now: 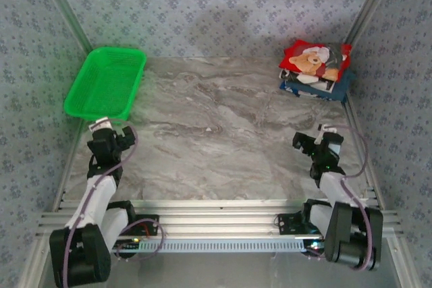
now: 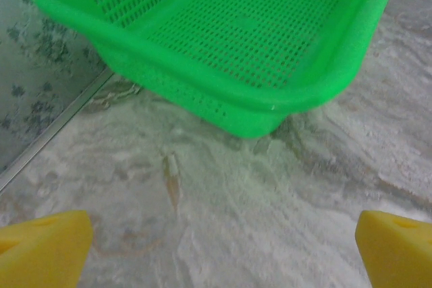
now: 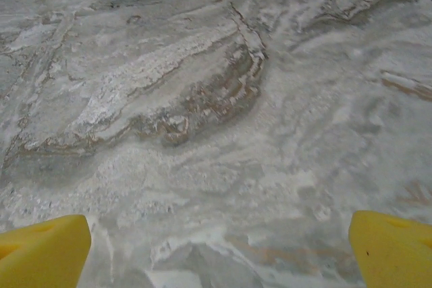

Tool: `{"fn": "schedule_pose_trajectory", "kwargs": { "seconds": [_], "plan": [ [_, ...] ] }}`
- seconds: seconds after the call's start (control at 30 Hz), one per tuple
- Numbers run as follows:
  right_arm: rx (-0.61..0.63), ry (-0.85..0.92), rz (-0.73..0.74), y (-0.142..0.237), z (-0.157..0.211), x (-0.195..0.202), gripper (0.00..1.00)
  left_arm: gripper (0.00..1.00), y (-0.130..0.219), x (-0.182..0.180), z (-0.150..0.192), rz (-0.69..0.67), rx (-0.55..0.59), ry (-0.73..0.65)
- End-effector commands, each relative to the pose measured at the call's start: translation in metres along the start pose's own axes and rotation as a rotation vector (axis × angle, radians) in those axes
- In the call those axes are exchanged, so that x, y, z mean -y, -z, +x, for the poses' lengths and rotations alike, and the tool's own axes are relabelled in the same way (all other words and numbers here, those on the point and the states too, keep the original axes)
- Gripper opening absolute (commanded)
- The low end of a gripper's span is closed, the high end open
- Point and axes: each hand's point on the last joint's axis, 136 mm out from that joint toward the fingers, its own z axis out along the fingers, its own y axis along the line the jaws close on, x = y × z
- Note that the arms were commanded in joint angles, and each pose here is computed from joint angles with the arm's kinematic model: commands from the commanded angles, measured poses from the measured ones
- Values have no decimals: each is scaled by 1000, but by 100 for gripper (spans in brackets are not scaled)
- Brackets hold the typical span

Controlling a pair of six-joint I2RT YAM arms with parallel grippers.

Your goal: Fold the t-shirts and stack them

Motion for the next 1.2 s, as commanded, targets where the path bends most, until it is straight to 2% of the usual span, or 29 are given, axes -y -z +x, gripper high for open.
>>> {"fn": "schedule_pose_trajectory", "kwargs": {
  "seconds": [0.0, 0.1, 0.23, 0.4, 0.47, 0.5, 0.53, 0.57, 0.63, 0.67, 1.17],
  "plan": [
    [227, 56, -33, -8, -54, -10, 100, 100, -11, 8, -27, 46, 140, -6],
    [253, 52, -42, -20, -63, -11, 100, 100, -26, 14, -21, 69, 142, 1],
    [246, 69, -72, -35, -62, -17, 100, 100, -41, 38, -14, 193, 138, 37],
    [188, 170, -150, -48, -54, -41, 100, 100, -63, 71, -5, 276, 101, -114],
    [179, 206, -92, -56, -47, -42, 100, 100, -70, 88, 9, 312, 123, -185],
    [204, 197, -77, -60, -47, -40, 100, 100, -74, 93, 15, 311, 92, -212],
    [197, 209, -68, -63, -48, -42, 100, 100, -74, 92, 16, 304, 51, -216],
    [143, 224, -44, -64, -43, -41, 100, 100, -75, 91, 10, 296, 94, -203],
    [188, 225, -47, -63, -47, -43, 100, 100, -78, 87, 13, 277, 48, -189],
    [155, 230, -40, -64, -44, -42, 100, 100, -78, 86, 11, 279, 67, -183],
    [148, 265, -56, -65, -43, -50, 100, 100, -79, 85, 13, 276, 56, -183]
  ]
}}
